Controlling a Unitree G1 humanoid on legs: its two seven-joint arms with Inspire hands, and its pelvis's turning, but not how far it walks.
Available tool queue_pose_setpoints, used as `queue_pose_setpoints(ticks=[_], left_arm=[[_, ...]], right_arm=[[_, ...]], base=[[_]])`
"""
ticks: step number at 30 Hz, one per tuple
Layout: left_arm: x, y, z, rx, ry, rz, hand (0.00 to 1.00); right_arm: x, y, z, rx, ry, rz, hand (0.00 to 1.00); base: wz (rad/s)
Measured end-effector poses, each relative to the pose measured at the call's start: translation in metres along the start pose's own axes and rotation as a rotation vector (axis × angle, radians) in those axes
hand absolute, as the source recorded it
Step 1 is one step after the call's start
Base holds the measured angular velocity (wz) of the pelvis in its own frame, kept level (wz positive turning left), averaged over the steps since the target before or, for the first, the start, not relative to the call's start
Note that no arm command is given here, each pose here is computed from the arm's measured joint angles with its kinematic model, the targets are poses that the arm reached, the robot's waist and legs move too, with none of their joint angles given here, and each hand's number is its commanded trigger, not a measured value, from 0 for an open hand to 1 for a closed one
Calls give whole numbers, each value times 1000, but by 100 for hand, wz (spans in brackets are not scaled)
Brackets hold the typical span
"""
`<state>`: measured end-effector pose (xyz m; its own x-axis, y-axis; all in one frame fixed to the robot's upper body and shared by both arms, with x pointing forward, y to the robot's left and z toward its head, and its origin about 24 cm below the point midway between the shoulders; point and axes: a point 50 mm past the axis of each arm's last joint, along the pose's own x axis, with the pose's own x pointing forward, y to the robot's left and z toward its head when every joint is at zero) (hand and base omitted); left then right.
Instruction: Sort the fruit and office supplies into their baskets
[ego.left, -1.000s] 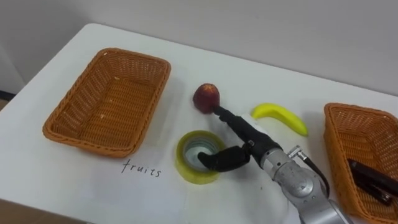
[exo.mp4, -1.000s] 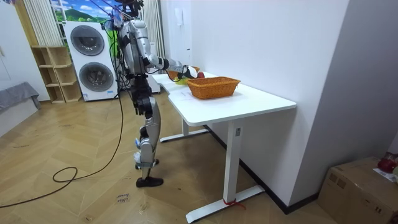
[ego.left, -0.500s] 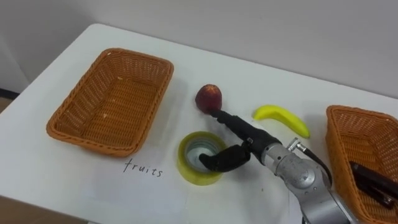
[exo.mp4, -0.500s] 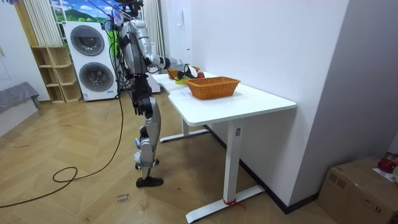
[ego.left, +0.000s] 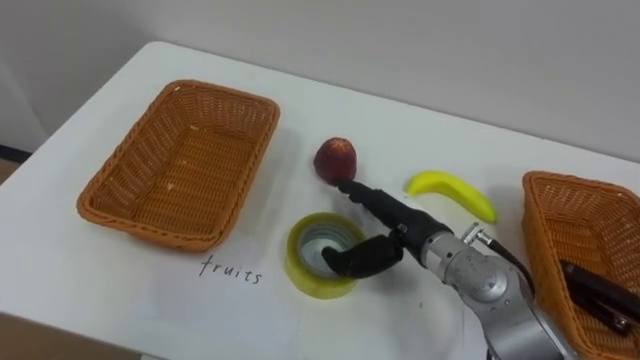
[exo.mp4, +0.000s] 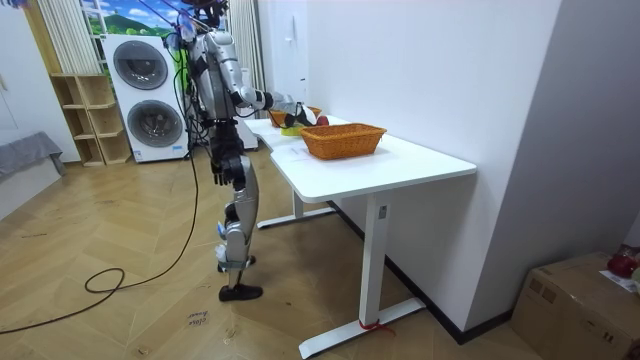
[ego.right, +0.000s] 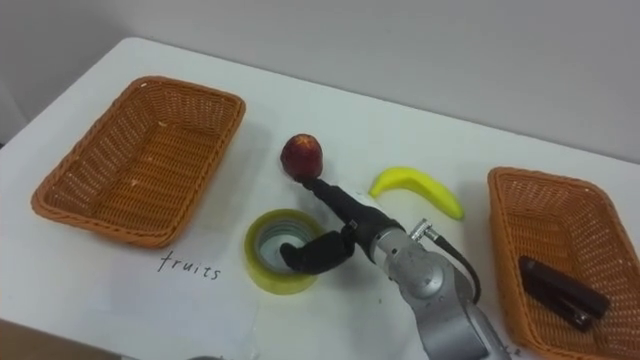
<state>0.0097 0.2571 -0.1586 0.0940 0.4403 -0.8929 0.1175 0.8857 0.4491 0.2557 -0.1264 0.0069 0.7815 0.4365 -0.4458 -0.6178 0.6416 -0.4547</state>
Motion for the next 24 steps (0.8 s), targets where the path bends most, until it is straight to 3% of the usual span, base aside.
queue_pose_setpoints(ticks=[11, 24], left_arm=[[2, 13, 3, -11, 12, 34, 0], [3, 17, 7, -7, 13, 80, 0]], right_arm=[[4, 0, -14, 20, 62, 40, 0], [4, -1, -15, 23, 67, 48, 0]], base=[[5], [0]])
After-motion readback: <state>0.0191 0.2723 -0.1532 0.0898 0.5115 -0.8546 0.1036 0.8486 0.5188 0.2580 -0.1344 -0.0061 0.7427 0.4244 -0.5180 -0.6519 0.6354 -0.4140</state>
